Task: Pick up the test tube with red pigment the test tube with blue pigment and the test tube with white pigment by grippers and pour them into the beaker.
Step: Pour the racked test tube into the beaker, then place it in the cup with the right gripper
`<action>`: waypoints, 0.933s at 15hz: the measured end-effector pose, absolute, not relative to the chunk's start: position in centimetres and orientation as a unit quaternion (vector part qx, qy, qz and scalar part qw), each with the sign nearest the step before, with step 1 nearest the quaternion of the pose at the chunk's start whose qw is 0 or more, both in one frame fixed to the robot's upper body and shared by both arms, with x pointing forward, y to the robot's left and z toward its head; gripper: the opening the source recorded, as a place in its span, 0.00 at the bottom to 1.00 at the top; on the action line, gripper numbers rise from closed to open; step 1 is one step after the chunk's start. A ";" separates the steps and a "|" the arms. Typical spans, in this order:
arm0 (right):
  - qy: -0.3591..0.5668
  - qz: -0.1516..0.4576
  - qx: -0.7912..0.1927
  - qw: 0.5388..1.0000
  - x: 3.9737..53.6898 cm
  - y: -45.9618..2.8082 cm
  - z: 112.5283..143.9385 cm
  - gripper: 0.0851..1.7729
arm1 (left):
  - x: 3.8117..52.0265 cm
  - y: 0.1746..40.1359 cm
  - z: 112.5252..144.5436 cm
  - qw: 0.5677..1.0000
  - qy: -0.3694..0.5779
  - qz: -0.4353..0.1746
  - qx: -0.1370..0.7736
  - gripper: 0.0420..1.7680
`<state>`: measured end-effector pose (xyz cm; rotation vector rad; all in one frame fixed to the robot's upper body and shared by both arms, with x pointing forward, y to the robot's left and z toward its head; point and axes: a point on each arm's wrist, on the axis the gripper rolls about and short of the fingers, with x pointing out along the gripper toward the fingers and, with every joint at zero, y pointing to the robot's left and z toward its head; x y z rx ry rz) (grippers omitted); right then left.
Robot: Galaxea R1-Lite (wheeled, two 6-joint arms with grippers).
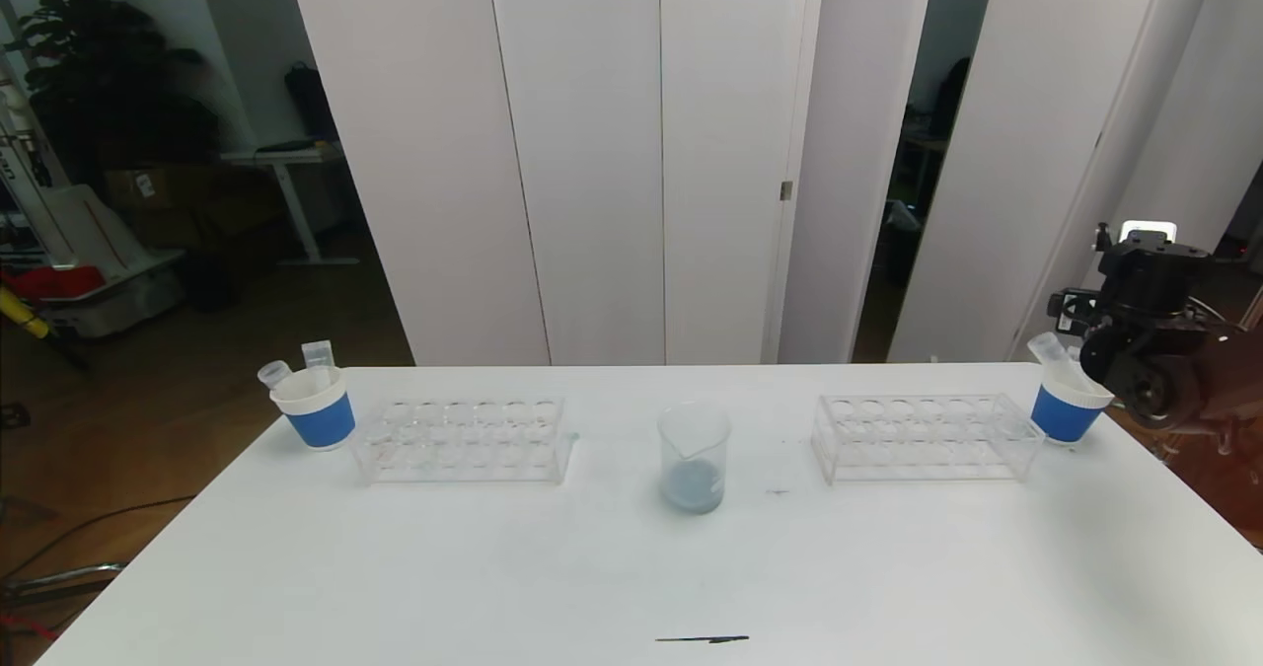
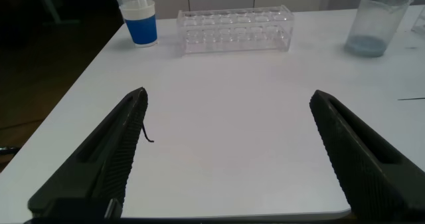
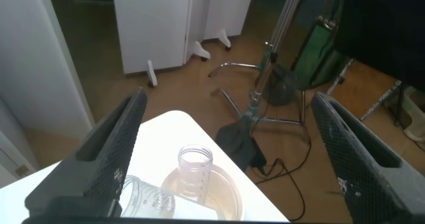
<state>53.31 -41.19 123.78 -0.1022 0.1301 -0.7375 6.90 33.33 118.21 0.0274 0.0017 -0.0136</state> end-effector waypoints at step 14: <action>-0.033 -0.291 -0.029 0.956 37.6 -38.8 143.9 0.99 | 6.9 33.3 118.2 1.000 0.001 -0.007 0.014 0.99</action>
